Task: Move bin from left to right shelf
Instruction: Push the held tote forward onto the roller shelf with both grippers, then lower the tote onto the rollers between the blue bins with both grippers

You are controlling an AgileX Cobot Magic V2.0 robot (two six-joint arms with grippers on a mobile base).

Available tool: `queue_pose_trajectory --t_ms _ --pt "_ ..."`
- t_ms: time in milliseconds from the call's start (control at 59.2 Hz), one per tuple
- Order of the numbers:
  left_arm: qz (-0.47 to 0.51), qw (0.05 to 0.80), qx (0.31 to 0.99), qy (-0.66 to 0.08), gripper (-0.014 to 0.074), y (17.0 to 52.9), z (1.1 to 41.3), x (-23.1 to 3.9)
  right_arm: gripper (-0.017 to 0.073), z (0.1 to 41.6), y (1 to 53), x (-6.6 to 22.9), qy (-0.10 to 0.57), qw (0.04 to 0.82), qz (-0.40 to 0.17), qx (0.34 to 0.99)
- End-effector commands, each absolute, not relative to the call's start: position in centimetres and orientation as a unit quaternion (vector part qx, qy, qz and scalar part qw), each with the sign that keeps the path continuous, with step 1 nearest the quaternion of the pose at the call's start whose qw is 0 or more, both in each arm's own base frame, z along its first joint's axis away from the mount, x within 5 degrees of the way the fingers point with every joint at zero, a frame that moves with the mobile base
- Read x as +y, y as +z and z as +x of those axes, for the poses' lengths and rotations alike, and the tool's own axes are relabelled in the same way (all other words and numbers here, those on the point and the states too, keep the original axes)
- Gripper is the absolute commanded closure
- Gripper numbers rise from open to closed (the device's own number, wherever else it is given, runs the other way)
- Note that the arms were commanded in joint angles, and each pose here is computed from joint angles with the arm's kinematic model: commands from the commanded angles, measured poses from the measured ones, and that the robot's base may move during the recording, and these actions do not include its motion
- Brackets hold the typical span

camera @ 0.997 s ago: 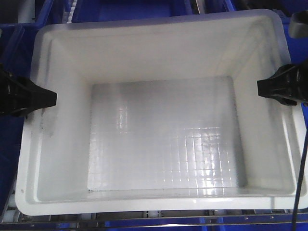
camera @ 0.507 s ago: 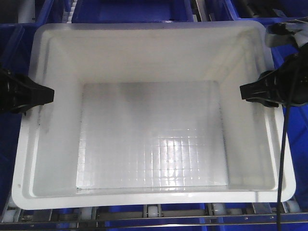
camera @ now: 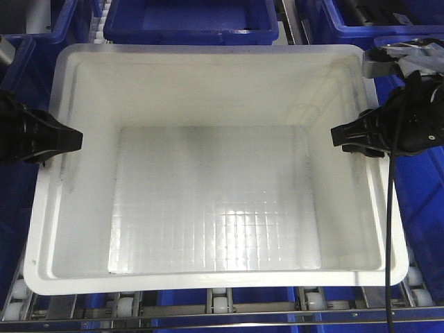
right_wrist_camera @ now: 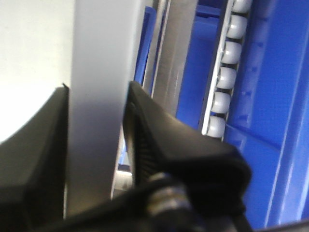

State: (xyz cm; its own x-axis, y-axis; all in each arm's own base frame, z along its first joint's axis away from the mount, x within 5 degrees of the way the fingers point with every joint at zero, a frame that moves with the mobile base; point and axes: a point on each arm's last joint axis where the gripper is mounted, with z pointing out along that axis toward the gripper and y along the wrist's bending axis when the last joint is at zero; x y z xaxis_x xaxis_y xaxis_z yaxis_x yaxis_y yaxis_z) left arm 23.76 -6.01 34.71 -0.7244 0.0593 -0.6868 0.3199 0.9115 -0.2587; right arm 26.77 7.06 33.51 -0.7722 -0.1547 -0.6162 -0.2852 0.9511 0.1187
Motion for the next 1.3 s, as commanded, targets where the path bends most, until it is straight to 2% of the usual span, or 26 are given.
queue_pose_trajectory --t_ms 0,592,778,930,1285 --pt "0.101 0.420 0.876 -0.216 0.0598 37.3 24.0 -6.7 0.0564 27.1 36.3 7.7 0.140 0.395 -0.107 0.902" --pt "0.104 0.415 0.879 -0.211 0.0596 36.7 24.8 -6.8 0.0561 27.5 36.1 7.8 0.139 0.400 -0.104 0.900" --pt "0.102 0.421 0.877 -0.210 0.0580 36.8 24.8 -6.8 0.0529 27.5 36.1 7.8 0.139 0.400 -0.104 0.900" --pt "0.102 0.422 0.876 -0.209 0.0557 36.8 24.9 -6.8 0.0440 27.5 36.1 7.8 0.139 0.398 -0.105 0.901" --pt "0.108 0.436 0.874 -0.183 0.0434 36.8 25.1 -6.4 0.0096 27.5 36.1 7.8 0.139 0.397 -0.103 0.901"
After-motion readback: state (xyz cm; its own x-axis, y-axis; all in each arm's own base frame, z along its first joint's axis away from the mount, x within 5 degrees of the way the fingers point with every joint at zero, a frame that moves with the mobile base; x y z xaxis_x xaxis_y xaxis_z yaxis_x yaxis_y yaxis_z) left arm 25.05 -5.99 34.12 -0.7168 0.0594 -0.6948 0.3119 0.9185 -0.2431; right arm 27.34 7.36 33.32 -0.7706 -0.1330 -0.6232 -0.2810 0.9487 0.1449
